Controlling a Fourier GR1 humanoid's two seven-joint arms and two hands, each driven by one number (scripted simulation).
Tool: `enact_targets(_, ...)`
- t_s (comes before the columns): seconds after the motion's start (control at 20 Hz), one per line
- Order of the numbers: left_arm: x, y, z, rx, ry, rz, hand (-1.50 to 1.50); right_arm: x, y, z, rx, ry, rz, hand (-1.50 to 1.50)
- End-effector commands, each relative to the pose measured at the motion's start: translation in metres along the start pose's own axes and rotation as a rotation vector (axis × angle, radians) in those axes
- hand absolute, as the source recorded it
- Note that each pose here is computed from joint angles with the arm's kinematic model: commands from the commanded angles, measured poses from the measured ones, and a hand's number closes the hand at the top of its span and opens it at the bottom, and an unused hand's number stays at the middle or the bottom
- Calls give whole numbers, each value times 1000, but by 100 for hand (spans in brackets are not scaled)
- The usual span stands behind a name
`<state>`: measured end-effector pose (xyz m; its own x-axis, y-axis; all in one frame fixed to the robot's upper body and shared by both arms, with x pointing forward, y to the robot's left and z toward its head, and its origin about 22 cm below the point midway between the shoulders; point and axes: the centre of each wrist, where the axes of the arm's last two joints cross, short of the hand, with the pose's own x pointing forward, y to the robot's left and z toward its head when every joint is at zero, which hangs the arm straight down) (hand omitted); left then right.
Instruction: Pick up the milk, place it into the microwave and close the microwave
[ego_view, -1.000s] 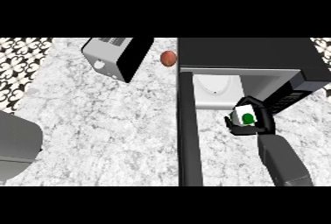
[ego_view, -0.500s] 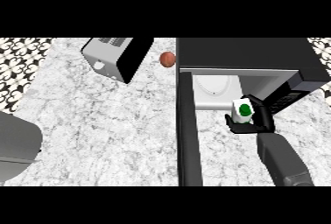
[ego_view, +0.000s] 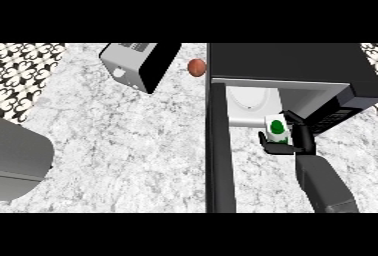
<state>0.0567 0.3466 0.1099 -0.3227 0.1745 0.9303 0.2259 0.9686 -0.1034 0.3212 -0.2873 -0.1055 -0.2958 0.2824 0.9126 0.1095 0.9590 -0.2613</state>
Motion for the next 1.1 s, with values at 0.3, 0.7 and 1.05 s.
enact_targets(0.3, 1, 2, -13, -48, -15, 4, -150, 51, -44, -91, -144, -18, 204, 150)
enact_targets(0.7, 2, 2, -23, -56, -33, 5, -150, 47, -54, -82, -172, -50, 234, 150)
enact_targets(1.05, 1, 7, -23, -66, -11, -6, -150, 47, -66, -77, -211, -58, 238, 150)
